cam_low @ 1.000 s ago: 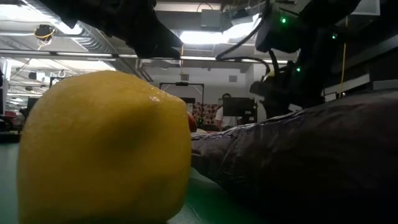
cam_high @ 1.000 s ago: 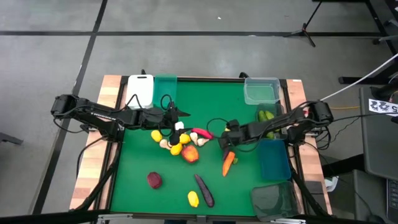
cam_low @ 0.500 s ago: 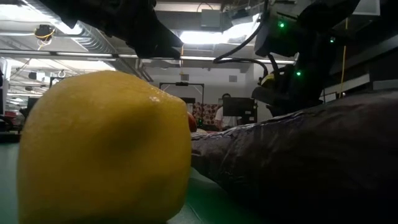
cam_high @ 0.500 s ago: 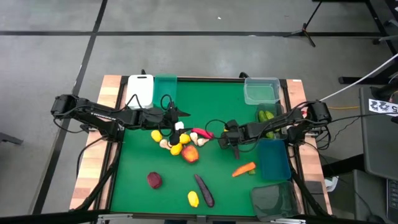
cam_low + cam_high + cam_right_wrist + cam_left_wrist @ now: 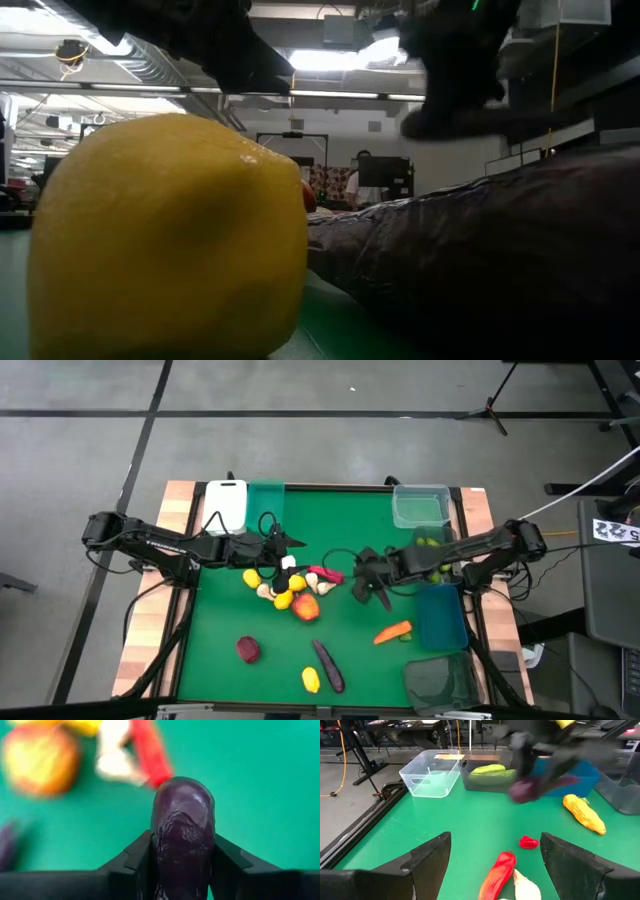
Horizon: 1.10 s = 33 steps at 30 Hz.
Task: Sort produce into baskets
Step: Put the purple eggplant into the black transparent bin
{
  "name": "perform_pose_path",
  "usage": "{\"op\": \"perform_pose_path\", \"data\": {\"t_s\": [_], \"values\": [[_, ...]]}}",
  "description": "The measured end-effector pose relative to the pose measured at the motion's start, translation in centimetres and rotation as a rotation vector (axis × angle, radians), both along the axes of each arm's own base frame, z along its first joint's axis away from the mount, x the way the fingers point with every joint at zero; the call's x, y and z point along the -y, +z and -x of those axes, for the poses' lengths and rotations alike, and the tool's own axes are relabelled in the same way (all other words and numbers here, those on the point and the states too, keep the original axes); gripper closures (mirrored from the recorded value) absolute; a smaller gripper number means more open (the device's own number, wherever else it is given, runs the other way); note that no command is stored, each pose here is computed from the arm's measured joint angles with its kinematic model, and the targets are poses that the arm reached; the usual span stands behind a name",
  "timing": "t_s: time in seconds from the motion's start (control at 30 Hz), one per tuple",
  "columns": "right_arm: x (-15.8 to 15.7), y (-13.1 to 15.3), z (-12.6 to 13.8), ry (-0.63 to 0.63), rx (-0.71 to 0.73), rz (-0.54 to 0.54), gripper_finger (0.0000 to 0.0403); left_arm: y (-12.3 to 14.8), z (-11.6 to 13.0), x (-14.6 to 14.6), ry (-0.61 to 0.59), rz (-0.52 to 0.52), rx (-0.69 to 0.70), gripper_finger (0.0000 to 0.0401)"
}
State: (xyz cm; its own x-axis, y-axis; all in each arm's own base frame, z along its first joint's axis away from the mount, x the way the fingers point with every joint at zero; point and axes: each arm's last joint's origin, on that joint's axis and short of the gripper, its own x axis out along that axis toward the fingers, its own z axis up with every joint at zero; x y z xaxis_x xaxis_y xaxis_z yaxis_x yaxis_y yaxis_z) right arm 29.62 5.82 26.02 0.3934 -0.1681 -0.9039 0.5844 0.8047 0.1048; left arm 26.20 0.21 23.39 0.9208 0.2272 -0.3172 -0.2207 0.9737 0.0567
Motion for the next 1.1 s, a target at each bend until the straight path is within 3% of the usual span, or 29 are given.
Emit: {"op": "perform_pose_path", "data": {"t_s": [0.2, 0.33, 0.5, 0.77, 0.87, 1.1], "values": [[-6.2, 3.9, 2.7, 0.14, 0.011, -0.133, 0.0261, 0.0, 0.0, 0.0, 0.0, 0.0, -0.001, 0.01], [-10.6, 4.9, 5.2, 0.11, 0.062, -0.156, 0.0254, 0.0, 0.0, 0.0, -0.001, -0.003, -0.001, 0.01], [-14.7, 4.3, 9.2, 0.026, 0.082, -0.15, 0.0253, 0.0, 0.0, 0.0, -0.001, -0.004, -0.001, 0.01], [-17.5, 1.2, 14.8, -0.109, -0.026, -0.203, 0.0252, 0.0, 0.0, 0.0, -0.001, -0.003, 0.0, 0.01], [-17.9, 0.2, 16.1, -0.068, -0.078, -0.194, 0.0252, 0.0, 0.0, 0.0, -0.002, -0.005, 0.0, 0.01], [-18.9, -0.7, 16.6, 0.181, -0.088, -0.189, 0.0251, 0.0, 0.0, 0.0, -0.001, -0.009, -0.001, 0.01]]}}
